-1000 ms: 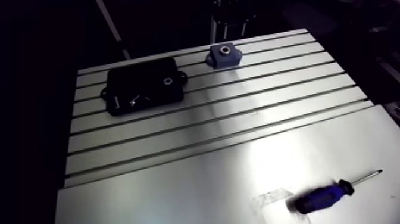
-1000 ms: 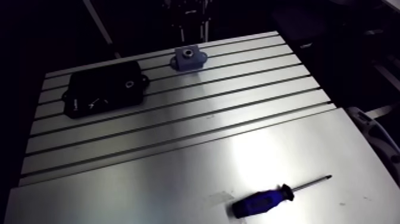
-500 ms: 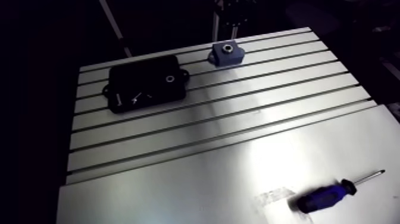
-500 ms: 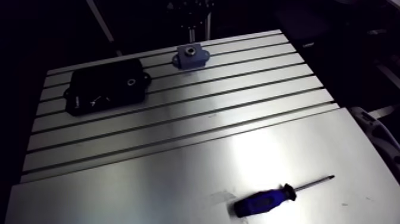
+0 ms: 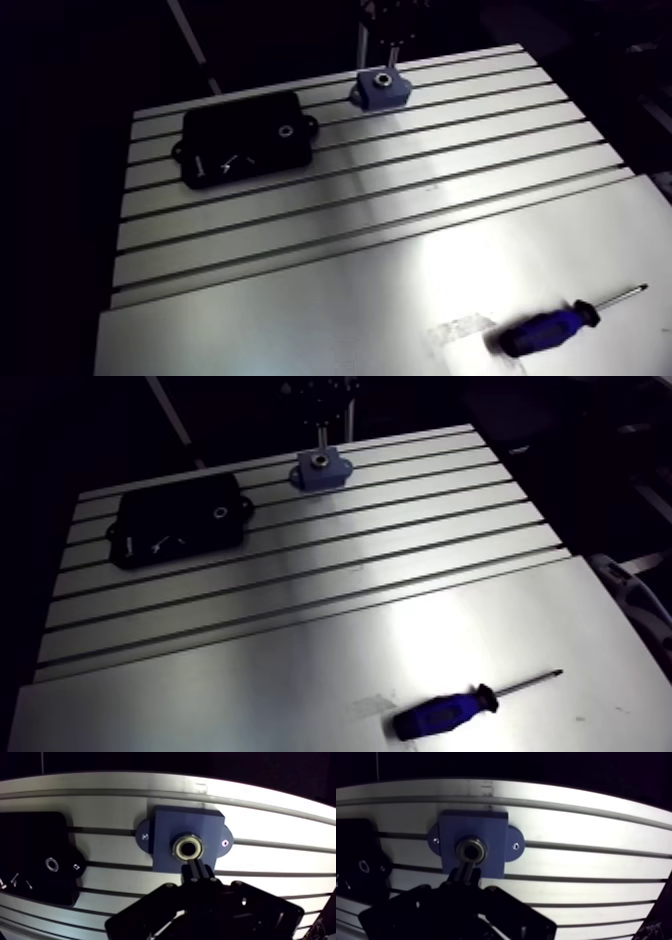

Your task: Pick up the bearing and press it into the housing until flush.

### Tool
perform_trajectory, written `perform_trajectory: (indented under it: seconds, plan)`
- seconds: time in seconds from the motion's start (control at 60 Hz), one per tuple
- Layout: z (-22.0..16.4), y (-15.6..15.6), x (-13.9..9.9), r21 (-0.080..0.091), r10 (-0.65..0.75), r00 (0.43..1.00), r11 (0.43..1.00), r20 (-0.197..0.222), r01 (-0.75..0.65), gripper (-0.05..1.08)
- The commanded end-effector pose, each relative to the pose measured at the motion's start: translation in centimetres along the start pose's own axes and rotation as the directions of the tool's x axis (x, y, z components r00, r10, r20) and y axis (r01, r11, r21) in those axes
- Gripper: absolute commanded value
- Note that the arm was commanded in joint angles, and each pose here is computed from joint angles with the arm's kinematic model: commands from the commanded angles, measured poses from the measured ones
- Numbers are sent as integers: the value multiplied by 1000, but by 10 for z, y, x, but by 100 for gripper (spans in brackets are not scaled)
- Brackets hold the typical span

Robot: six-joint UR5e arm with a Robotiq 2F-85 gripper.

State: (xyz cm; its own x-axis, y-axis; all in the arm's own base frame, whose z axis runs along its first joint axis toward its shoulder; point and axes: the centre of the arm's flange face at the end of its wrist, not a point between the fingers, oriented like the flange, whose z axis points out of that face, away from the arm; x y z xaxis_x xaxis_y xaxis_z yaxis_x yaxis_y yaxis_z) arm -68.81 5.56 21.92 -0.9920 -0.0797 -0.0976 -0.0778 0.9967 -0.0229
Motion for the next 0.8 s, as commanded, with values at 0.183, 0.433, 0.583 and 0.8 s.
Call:
perform_trajectory:
  seconds: [0.183,0.433,0.583,0.8]
  plan:
    - [13,-1,-1,-5,9,1000,1000,-15,-9,107]
    - [17,-1,-1,-1,10,1000,1000,-9,-10,107]
    - [18,-1,-1,3,10,1000,1000,-10,-10,107]
    - [24,-2,0,11,16,1000,1000,-3,-16,107]
